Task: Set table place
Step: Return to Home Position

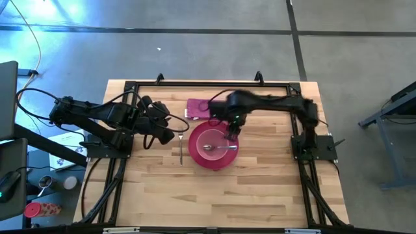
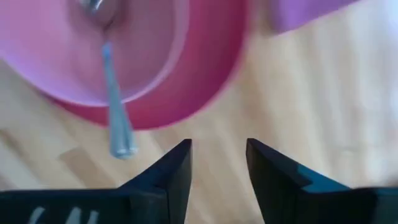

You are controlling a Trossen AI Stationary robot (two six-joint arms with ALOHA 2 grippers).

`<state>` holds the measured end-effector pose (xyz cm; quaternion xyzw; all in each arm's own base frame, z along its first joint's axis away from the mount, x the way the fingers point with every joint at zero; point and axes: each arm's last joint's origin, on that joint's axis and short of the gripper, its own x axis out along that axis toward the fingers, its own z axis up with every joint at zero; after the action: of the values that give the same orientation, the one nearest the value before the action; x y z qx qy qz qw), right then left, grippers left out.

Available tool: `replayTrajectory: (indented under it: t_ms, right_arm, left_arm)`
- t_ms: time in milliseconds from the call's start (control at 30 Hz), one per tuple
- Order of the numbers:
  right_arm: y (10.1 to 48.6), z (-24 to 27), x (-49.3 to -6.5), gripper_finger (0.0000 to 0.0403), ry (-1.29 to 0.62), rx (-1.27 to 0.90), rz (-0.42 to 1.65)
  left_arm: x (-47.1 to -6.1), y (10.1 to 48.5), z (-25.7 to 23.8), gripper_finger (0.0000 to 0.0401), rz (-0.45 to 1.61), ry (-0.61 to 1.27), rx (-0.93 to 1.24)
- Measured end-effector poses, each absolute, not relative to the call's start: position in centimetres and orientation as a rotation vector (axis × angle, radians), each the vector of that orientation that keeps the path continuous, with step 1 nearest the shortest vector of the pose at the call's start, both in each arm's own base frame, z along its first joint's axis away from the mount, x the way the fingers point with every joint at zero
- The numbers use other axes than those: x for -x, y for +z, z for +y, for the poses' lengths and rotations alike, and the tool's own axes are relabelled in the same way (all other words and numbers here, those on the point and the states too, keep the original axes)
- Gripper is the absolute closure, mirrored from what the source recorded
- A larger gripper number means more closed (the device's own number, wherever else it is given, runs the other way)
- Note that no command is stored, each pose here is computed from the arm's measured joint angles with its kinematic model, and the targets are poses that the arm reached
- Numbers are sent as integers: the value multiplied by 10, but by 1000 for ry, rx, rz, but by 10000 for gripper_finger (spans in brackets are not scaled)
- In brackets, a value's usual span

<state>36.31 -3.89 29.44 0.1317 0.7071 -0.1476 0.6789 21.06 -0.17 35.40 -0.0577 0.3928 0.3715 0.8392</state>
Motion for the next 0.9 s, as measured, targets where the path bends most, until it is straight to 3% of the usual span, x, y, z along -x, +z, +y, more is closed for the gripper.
replayTrajectory:
  t_ms: [100,267,433,600,900]
  right_arm:
    - [336,-40,-336,284,-484,-220,1456]
    - [401,-35,-256,383,-719,-229,1151]
    - [425,-20,-167,399,-843,-298,796]
    - [396,-9,-114,402,-704,-358,495]
    - [286,-7,-80,403,-469,-369,67]
  left_arm:
    - [-207,349,-6,338,847,772,108]
    - [-188,322,-14,393,780,745,173]
    - [-169,280,-17,397,559,676,336]
    - [-162,237,-16,400,374,585,411]
    - [-153,194,-15,401,267,501,409]
